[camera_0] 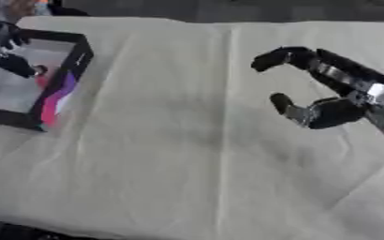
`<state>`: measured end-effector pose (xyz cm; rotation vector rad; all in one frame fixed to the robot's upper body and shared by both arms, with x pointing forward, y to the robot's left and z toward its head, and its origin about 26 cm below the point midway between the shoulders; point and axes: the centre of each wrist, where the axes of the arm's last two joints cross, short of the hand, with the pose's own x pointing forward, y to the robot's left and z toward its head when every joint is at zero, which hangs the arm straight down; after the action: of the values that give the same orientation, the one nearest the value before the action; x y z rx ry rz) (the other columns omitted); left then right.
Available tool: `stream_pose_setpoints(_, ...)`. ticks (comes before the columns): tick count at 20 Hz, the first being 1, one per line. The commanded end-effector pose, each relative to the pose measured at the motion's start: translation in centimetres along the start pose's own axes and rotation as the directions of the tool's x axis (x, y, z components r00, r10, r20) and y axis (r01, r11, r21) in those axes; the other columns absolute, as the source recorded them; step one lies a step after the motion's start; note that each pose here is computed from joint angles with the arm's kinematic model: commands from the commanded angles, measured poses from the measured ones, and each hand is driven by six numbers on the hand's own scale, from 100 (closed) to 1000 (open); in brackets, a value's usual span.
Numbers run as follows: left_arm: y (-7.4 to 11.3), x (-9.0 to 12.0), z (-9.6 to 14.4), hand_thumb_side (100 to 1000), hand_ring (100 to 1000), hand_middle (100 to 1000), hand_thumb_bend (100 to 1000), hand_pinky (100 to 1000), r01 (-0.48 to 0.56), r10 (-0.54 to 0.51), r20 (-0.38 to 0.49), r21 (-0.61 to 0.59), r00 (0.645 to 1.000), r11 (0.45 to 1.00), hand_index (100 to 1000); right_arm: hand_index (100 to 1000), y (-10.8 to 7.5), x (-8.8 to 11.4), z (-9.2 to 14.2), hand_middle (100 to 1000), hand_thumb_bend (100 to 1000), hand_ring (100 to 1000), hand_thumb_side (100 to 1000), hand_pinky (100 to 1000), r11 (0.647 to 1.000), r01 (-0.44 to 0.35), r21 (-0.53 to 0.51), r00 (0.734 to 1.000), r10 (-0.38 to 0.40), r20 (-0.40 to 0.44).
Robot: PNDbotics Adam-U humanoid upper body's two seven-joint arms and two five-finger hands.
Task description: Pick up the objects with one hand, pass them to the other hand, and then place them into the box on the other side of the table.
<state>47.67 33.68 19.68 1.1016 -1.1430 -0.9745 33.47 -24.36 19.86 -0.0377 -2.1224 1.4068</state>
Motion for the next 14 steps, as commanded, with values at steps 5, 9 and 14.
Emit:
stream_pose_setpoints(5, 3.1, 0.2, 0.2, 348, 796, 749, 594, 914, -0.012, 0.014, -0.024, 0.094, 1.0, 0.996, 825, 916, -0.9, 0.5, -0.1, 828, 100, 851, 453, 976, 1.0, -0.022, -0.011, 1.0, 0.022, 0.008)
stream_pose_setpoints(9, 5.5, 0.9, 1.1, 303, 768, 760, 277, 882, -0.111, 0.109, 0.024, 0.172, 0.994, 0.979, 827, 916, -0.7, 0.4, 0.1, 829, 100, 851, 458, 976, 1.0, -0.022, -0.012, 1.0, 0.022, -0.001)
stream_pose_setpoints(14, 8.6, 1.6, 3.0, 473, 738, 746, 109, 841, -0.255, 0.234, 0.108, 0.259, 0.966, 0.932, 825, 916, -1.2, 0.4, 0.8, 829, 100, 852, 418, 975, 0.999, -0.028, -0.039, 1.0, 0.028, -0.013)
